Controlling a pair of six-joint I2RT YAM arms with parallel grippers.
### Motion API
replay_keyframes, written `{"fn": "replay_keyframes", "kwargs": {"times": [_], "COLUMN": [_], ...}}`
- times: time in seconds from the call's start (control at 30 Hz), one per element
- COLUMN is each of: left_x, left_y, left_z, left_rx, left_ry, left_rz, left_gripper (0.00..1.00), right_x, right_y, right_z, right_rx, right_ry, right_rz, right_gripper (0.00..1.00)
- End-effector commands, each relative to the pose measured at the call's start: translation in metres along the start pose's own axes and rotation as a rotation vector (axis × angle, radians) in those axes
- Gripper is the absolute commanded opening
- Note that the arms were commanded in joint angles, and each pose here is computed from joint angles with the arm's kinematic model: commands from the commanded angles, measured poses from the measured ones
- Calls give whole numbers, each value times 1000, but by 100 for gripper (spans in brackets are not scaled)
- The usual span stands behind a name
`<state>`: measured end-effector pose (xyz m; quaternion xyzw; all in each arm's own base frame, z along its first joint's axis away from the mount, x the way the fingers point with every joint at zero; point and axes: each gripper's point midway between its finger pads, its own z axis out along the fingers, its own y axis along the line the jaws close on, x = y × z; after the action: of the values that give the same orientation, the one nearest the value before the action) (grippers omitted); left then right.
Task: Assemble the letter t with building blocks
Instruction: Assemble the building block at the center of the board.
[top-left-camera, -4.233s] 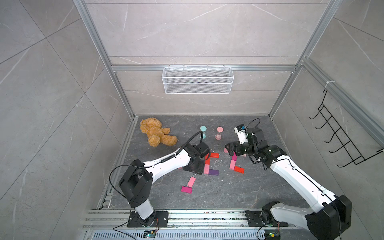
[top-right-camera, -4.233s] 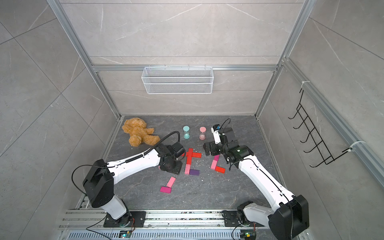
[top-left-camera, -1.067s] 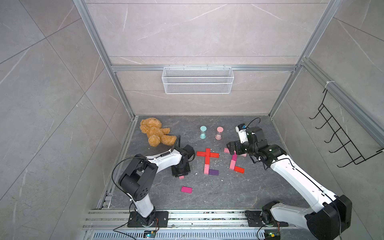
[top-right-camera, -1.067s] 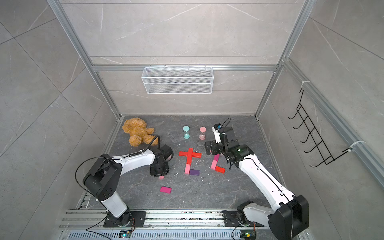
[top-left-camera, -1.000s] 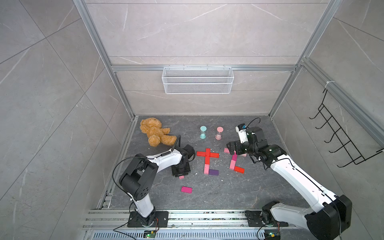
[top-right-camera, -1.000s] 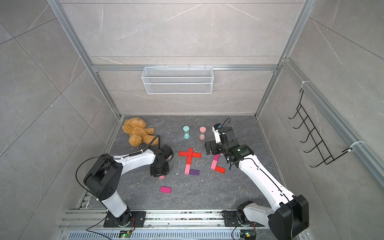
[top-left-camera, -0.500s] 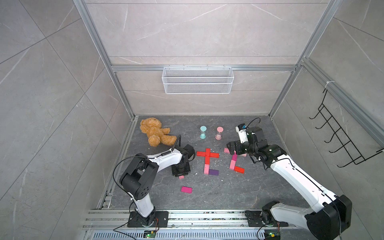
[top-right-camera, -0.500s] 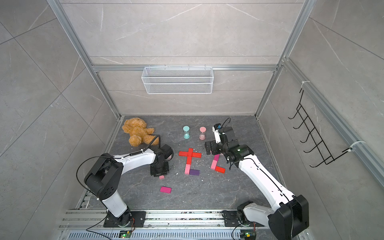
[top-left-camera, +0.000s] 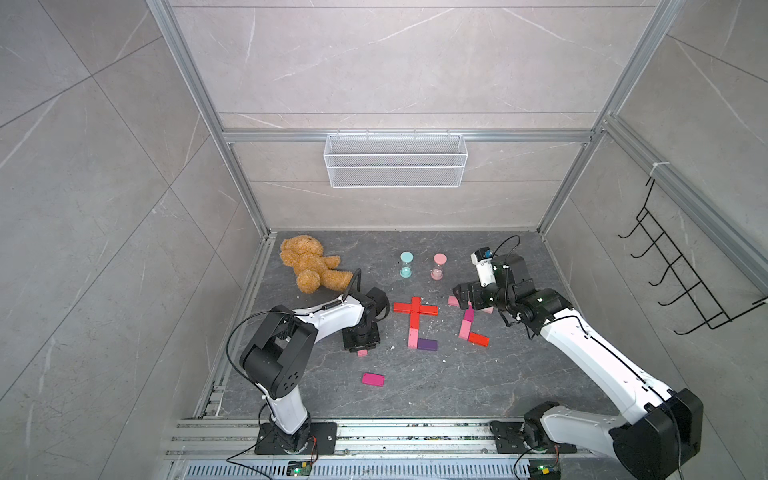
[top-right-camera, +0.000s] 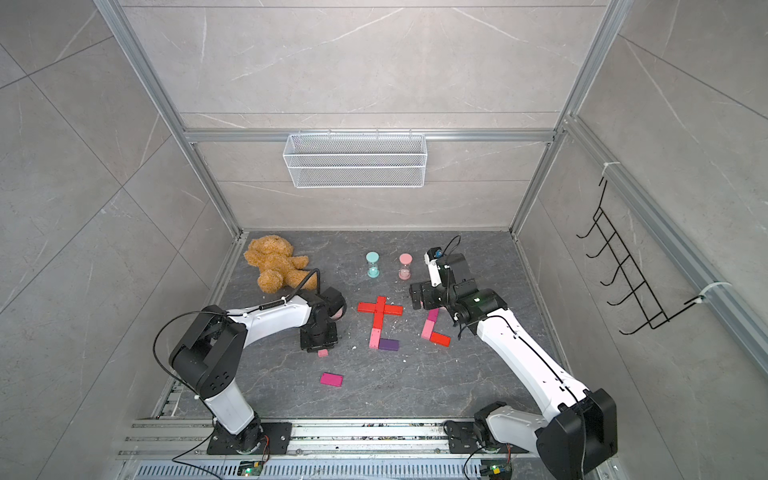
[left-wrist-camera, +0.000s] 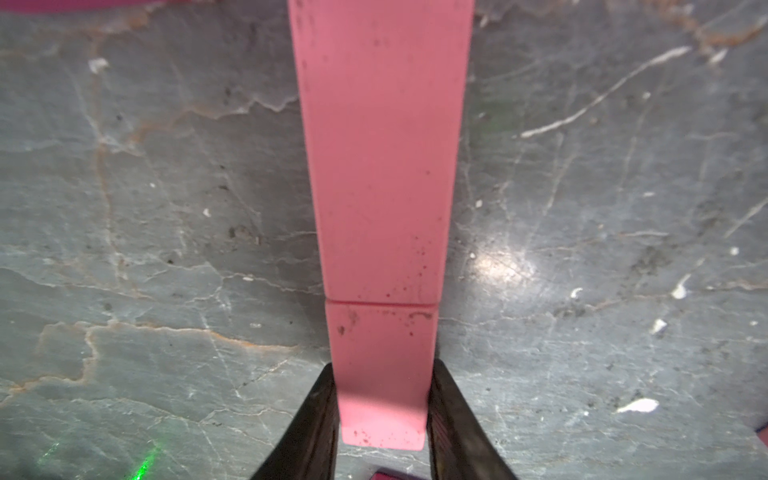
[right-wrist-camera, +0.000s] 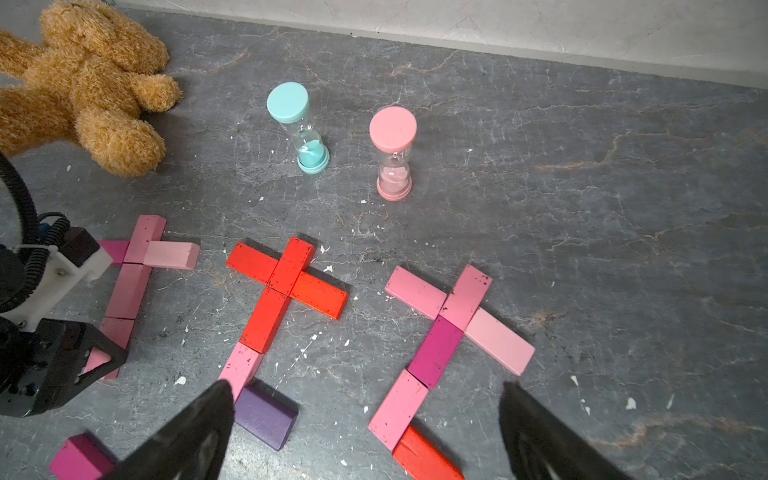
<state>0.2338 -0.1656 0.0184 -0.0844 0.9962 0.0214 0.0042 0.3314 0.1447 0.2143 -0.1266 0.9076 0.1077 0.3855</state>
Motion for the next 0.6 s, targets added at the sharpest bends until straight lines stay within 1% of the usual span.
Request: {"fn": "replay_keyframes", "kwargs": {"times": [0.0,0.3,0.5,0.57], "left_x": [-6,-6,-4,-3], "left_y": [-2,-1,-1,-2], "left_z": [-4,-4,-8,-11], "left_rx": [-2,-6,7,22], "left_ry": [-5,-6,-7,-9], "left_rz": [11,16,23,32], "left_gripper": [36,37,45,50], "right_x": [-2,-1,-2,-2], "right_y": [0,0,0,0], "right_z": [0,-1,-1,0], "right_rx": [8,7,7,6], "right_ry": [5,5,4,3], "right_rz": [-20,-20,-20,-19], "right_gripper": [100,100,100,100]}}
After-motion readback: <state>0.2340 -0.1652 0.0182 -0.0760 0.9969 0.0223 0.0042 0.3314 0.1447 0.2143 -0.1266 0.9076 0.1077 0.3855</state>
